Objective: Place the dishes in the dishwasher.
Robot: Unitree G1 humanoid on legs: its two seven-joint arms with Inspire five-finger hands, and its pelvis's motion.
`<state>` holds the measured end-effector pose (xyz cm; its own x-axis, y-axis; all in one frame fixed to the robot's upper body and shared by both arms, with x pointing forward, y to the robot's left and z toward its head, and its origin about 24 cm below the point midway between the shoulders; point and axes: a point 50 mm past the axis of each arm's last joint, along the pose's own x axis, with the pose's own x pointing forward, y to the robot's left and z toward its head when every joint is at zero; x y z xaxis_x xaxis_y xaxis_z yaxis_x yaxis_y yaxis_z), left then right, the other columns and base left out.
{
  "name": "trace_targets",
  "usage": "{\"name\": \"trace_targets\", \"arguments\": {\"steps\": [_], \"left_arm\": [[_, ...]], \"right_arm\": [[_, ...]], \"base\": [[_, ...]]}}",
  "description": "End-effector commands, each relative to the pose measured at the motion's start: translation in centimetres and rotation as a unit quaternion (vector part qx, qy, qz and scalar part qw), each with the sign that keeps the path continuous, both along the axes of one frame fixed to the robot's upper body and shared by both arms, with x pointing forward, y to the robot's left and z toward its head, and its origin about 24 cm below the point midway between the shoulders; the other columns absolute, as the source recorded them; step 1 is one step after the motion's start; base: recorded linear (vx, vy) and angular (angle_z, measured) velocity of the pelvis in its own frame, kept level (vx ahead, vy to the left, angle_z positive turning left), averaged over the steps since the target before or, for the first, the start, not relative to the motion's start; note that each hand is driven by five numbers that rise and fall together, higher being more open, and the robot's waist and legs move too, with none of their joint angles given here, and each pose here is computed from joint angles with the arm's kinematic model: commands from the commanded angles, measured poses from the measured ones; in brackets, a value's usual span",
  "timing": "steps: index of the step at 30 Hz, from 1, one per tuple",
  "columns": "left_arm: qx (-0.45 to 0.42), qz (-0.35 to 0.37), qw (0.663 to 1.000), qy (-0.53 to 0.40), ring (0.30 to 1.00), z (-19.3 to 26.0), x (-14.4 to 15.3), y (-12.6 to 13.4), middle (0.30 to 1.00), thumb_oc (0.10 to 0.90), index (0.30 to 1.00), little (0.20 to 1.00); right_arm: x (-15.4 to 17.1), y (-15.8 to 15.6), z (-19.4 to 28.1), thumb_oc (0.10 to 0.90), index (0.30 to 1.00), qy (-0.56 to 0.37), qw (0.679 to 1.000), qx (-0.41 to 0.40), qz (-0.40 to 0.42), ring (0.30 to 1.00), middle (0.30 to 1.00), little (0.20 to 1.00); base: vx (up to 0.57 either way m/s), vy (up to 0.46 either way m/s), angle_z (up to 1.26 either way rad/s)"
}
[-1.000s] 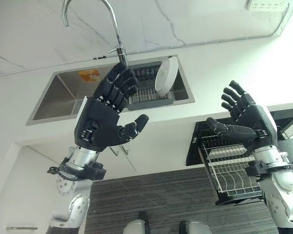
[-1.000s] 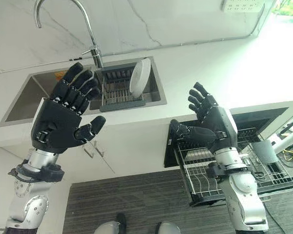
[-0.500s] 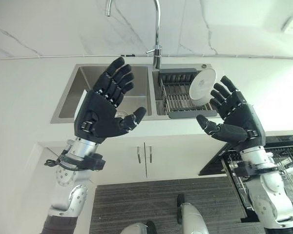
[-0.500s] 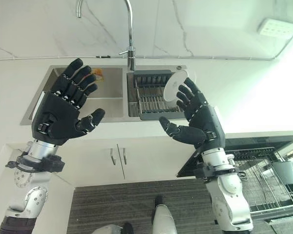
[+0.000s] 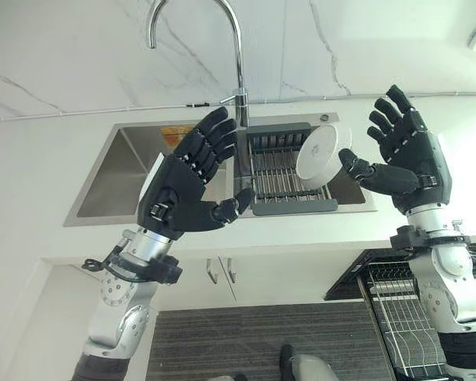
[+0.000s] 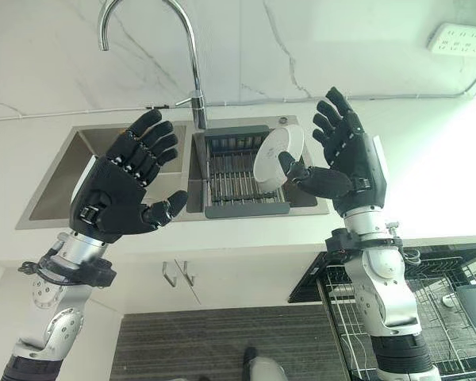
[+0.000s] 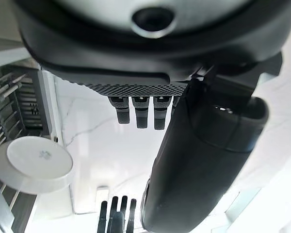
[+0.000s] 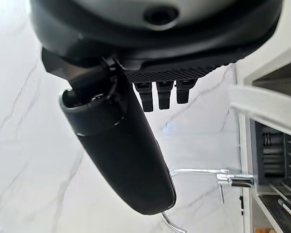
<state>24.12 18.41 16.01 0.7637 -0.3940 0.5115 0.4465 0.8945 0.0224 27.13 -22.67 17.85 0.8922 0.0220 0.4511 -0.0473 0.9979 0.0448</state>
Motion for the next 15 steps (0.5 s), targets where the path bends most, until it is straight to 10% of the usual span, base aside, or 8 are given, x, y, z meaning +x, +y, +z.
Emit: {"name": "trace_targets", "arguments": {"steps": [1, 15], "left_arm": [[0.005, -0.025, 0.996, -0.085, 0.9, 3.0, -0.8, -0.2, 0.9, 0.8, 0.9, 0.9], [0.003, -0.025, 0.995, -0.093, 0.9, 3.8, 0.2, -0.3, 0.9, 0.8, 0.9, 0.9]], "right_arm": [[-0.3, -0.8, 4.2, 0.8, 0.9, -0.105, 0.994, 0.011, -0.02, 0.9, 0.9, 0.9], [3.1, -2.3, 2.0, 0.8, 0.9, -0.016, 0.994, 0.092, -0.05, 0.9, 0.9, 0.9]], "base": [[0.02, -0.026, 0.06], [0.01, -0.007, 0.02]]}}
